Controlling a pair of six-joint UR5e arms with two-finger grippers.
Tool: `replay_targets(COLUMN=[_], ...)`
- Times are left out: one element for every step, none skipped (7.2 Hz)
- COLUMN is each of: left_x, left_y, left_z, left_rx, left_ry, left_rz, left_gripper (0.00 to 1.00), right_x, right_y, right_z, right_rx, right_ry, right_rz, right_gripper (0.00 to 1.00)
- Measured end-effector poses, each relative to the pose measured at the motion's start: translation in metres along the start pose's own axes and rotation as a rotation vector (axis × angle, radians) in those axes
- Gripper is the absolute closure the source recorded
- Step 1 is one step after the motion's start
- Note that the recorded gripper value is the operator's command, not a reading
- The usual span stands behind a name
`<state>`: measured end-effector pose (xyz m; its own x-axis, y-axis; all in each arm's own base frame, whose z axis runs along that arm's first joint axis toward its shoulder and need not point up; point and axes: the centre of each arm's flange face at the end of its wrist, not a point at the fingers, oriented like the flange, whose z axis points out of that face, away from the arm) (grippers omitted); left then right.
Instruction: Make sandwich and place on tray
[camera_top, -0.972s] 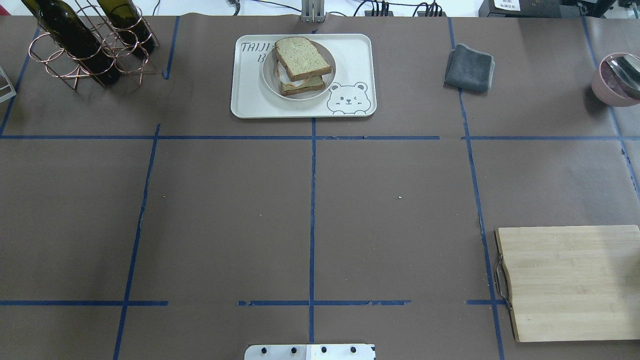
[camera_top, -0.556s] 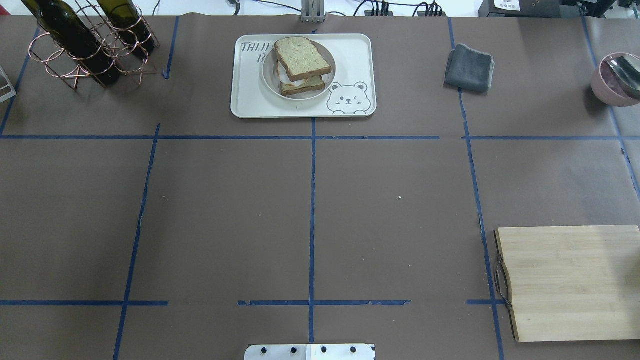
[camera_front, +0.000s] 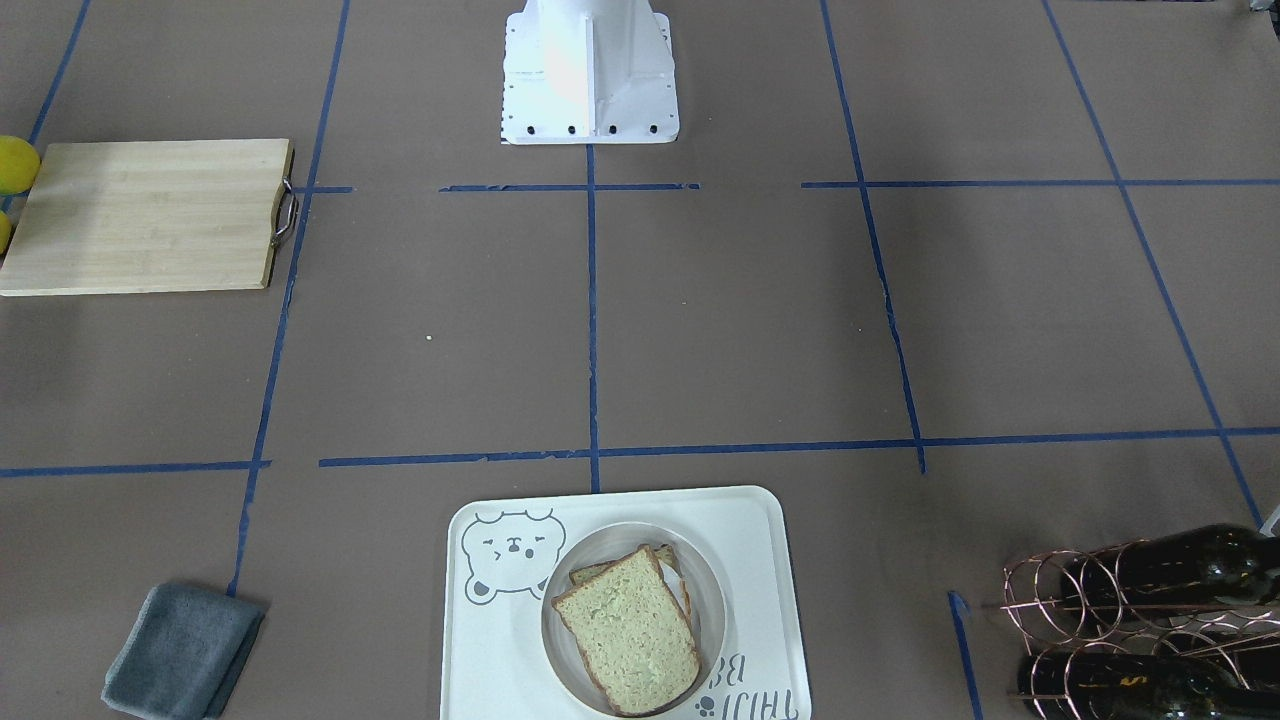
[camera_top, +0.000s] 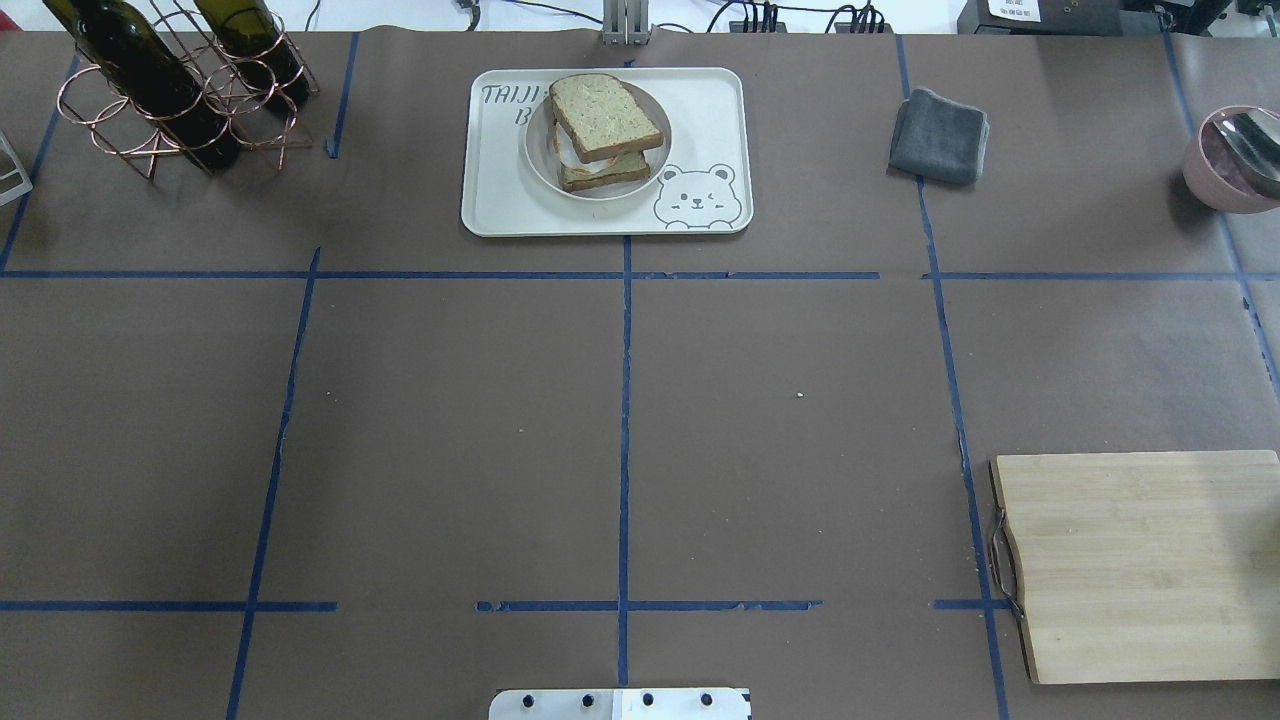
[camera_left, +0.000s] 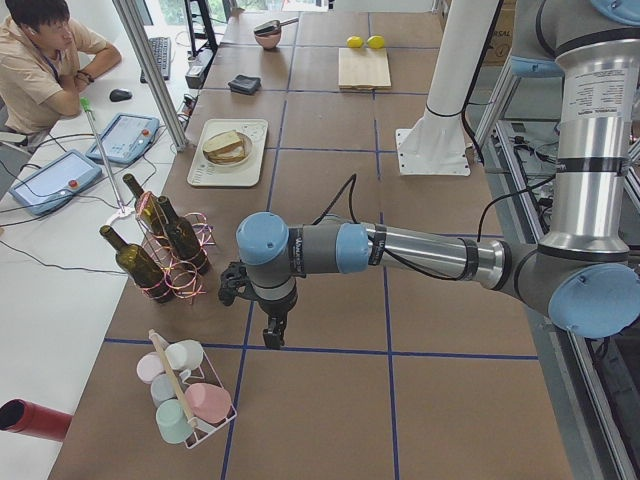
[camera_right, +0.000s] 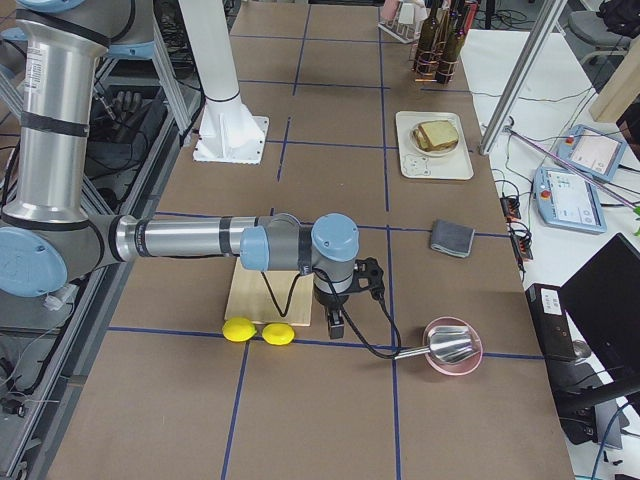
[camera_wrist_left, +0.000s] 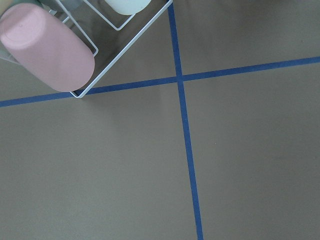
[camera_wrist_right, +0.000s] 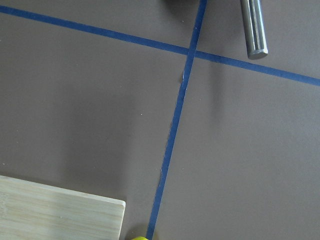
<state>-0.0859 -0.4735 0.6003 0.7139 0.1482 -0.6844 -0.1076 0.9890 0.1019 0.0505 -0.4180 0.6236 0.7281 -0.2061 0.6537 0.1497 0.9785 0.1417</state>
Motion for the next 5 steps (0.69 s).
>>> replay_targets(left_x=[0.0032, 0.0051, 0.0061, 0.0064, 0.0065], left_y=[-0.0003, -0.0005, -0.0011, -0.0014, -0.0014], left_z=[-0.0033, -0.0050, -0.0060, -0.0062, -0.0062], left_rx=[0.006, 0.009, 0.010, 0.011, 0.011], left_ry=[-0.001, -0.003, -0.004, -0.005, -0.005], left_rz=[0.006, 0.010, 0.012, 0.014, 0.015], left_gripper=[0.00, 0.00, 0.00, 0.00, 0.00], right_x=[0.0000, 0.0002, 0.0005, 0.0009, 0.0013], right_y=[-0.0001, -0.0001, 0.0000, 0.0003, 0.0005], right_z=[-0.0001, 0.0002, 0.0005, 0.0009, 0.0014], right_rx=[0.001, 0.001, 0.001, 0.000, -0.001], right_ry=[0.001, 0.001, 0.001, 0.001, 0.001], right_rz=[-0.001, -0.001, -0.001, 0.000, 0.000], right_gripper=[0.00, 0.00, 0.00, 0.00, 0.00])
